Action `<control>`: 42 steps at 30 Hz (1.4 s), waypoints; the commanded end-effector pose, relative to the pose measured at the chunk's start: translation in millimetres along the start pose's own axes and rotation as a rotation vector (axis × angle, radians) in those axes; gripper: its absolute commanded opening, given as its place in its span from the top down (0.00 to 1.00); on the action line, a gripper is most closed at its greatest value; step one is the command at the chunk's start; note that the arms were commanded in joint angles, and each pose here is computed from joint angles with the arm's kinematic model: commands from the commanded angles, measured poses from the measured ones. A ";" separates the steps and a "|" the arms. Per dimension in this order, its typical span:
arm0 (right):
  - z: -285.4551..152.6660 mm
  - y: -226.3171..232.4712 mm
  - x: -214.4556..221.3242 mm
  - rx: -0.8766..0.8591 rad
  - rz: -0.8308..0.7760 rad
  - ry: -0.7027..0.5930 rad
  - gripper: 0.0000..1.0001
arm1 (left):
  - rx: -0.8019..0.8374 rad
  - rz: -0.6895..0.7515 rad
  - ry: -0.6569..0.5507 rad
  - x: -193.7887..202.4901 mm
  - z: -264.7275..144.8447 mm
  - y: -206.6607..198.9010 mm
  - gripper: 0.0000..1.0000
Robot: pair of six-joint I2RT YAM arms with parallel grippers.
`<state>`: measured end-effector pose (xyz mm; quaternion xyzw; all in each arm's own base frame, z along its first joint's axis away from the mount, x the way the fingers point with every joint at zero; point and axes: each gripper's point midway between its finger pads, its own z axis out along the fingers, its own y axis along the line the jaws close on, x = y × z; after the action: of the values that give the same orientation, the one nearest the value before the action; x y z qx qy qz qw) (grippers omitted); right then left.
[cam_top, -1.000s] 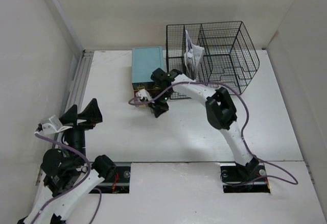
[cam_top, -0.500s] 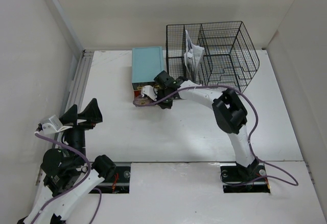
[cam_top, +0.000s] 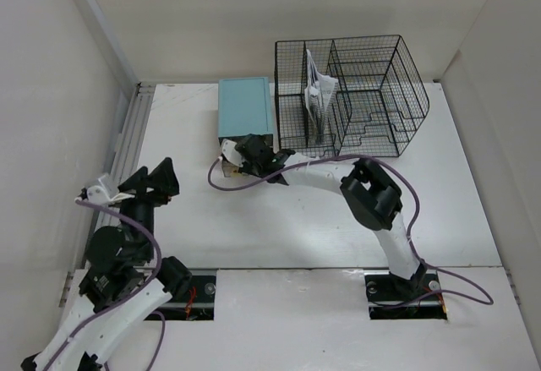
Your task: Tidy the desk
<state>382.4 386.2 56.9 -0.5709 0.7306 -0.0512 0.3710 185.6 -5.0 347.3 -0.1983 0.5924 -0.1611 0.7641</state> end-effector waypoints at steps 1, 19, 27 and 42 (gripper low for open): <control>-9.0 -53.7 -12.1 0.294 0.118 -0.021 1.00 | 0.006 -0.166 0.074 14.3 7.7 -20.7 0.35; -163.3 -81.5 -90.8 -0.260 0.179 -0.520 1.00 | 0.067 -0.836 0.324 163.1 -5.0 -39.6 1.00; -239.5 -89.8 -92.3 -0.497 0.153 -0.769 0.96 | -0.031 -0.884 0.390 230.5 6.5 -19.5 1.00; -270.3 -105.4 -78.9 -0.502 0.178 -0.831 0.96 | -0.202 -0.761 0.473 276.0 56.3 9.1 1.00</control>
<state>322.7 330.0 314.5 -0.5466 0.5868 0.3747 0.4652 285.4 -121.3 80.3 -0.4482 0.6853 -0.3727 0.4366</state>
